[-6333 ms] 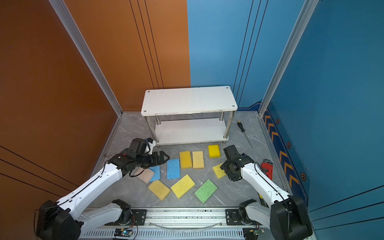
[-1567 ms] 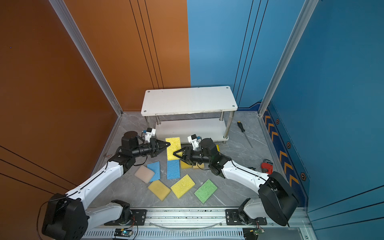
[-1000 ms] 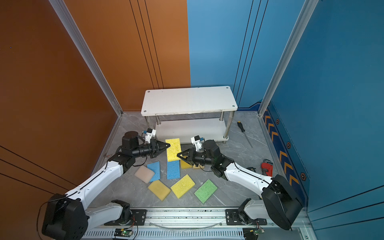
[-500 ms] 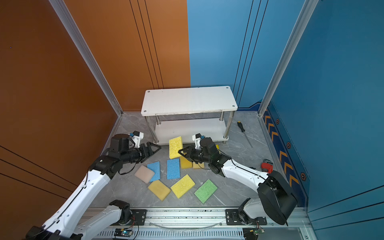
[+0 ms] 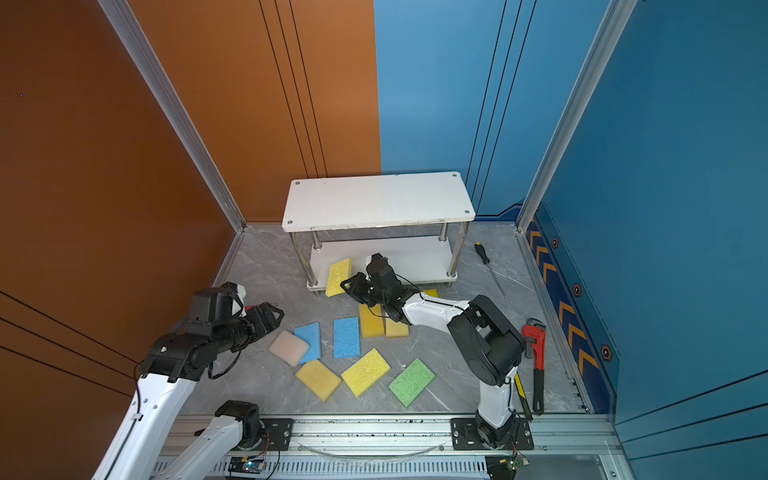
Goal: Place and organize the cleaning sponges onto the shelf
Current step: 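Carry the yellow sponge with the right gripper onto the lower shelf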
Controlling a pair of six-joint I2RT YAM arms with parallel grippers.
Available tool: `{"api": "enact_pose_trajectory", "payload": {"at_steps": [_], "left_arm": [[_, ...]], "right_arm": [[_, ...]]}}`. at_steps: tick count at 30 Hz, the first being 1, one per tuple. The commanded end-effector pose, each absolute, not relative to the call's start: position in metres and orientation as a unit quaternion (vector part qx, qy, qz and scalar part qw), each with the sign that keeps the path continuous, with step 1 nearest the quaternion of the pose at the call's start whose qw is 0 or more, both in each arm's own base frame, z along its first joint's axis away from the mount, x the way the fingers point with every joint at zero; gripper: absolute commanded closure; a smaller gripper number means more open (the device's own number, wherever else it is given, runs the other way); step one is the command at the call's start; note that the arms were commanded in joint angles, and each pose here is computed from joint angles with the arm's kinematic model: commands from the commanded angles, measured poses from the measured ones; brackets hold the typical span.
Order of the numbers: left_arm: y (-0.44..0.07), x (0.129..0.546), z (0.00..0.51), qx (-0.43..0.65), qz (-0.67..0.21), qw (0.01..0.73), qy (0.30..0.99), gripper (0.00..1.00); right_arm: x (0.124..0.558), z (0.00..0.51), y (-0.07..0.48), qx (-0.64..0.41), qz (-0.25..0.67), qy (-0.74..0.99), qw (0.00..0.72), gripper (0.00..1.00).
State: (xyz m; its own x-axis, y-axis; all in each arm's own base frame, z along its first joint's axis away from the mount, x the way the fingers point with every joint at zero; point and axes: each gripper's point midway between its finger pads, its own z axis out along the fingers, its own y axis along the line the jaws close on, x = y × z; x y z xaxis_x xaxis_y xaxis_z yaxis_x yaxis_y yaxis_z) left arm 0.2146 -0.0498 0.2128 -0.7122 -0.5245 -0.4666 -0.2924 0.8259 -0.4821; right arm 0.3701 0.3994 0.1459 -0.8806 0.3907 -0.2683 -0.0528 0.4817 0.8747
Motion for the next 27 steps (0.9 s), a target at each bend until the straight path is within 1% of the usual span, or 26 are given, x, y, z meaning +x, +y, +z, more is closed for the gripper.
{"api": "enact_pose_trajectory", "payload": {"at_steps": [1, 9, 10, 15, 22, 24, 27], "left_arm": [[-0.043, 0.205, 0.211, -0.226, -0.175, 0.301, 0.91, 0.19], [-0.046, 0.199, 0.206, -0.228, -0.187, 0.29, 0.91, 0.19], [-0.045, 0.198, 0.204, -0.229, -0.186, 0.288, 0.911, 0.19], [-0.045, 0.199, 0.204, -0.227, -0.184, 0.288, 0.912, 0.19], [-0.045, 0.199, 0.203, -0.223, -0.181, 0.288, 0.914, 0.19], [-0.044, 0.199, 0.203, -0.223, -0.18, 0.288, 0.914, 0.19], [-0.044, 0.199, 0.203, -0.223, -0.179, 0.288, 0.914, 0.18]], "right_arm": [[0.388, 0.151, 0.411, 0.113, 0.506, 0.82, 0.243, 0.8], [0.415, 0.136, 0.424, 0.124, 0.506, 0.819, 0.24, 0.8], [0.418, 0.128, 0.425, 0.127, 0.501, 0.823, 0.235, 0.8], [0.425, 0.116, 0.43, 0.135, 0.495, 0.827, 0.231, 0.78], [0.433, 0.112, 0.432, 0.142, 0.484, 0.83, 0.236, 0.78], [0.434, 0.112, 0.435, 0.14, 0.488, 0.829, 0.233, 0.74], [0.433, 0.112, 0.436, 0.139, 0.489, 0.83, 0.23, 0.61]]}}
